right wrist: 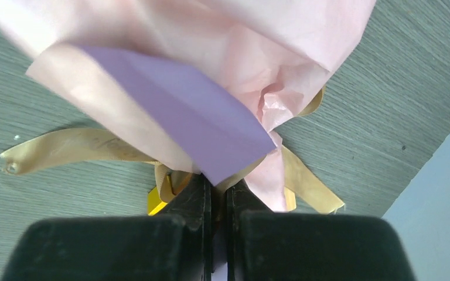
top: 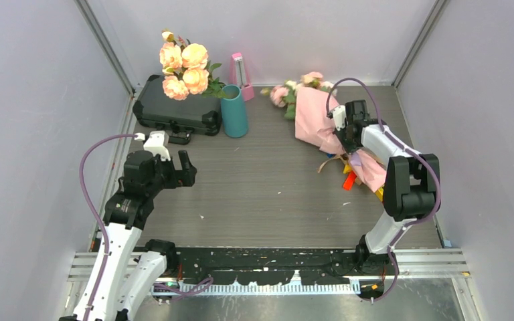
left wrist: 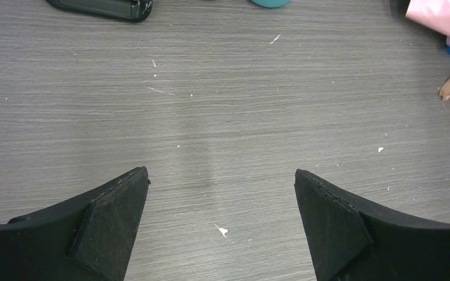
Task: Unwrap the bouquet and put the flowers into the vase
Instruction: Pick up the fake flower at the center of the board.
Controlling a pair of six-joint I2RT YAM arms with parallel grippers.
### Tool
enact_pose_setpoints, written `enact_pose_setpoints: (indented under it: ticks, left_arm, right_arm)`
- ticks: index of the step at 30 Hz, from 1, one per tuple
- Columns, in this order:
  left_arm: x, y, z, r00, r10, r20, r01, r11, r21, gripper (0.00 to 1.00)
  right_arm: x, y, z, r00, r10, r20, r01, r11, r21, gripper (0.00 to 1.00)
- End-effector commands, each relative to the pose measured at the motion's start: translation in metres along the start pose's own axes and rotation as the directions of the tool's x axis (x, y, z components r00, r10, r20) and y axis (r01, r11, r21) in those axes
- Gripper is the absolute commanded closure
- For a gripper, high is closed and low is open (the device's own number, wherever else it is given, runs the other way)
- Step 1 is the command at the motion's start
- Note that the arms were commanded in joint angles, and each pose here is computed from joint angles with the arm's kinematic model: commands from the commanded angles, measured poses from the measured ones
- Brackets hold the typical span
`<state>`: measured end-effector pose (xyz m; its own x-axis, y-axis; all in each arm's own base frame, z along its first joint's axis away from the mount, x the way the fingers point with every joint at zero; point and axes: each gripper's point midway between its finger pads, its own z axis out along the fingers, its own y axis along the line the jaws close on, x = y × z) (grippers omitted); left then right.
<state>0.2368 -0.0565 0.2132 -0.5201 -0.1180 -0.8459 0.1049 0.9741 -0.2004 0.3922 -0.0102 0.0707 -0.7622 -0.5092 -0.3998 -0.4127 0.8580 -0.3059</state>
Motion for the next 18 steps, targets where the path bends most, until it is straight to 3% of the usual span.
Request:
enact_pose_setpoints:
  ticks: [1,7,12,18]
  left_arm:
    - [-0.012,-0.008,-0.002,0.999,0.019,0.049,-0.021,0.999,0.04,0.02]
    - [-0.012,-0.015,-0.001,0.999,0.023,0.044,-0.026,0.997,0.072,0.01]
    - [-0.012,-0.024,-0.003,0.999,0.012,0.045,-0.017,0.993,0.115,0.01]
    - [-0.017,-0.042,-0.015,0.992,-0.119,0.047,0.108,0.976,0.192,0.07]
  right_arm:
    - [-0.028,-0.018,-0.033,0.987,0.091,0.134,-0.101,0.992,0.072,1.0]
    - [-0.045,-0.024,-0.07,0.958,0.162,0.238,-0.187,0.979,0.085,1.0]
    - [-0.058,-0.027,-0.103,0.898,0.249,0.363,-0.294,0.953,0.072,1.0]
    - [-0.064,-0.009,-0.121,0.815,0.398,0.422,-0.412,0.909,-0.061,1.0]
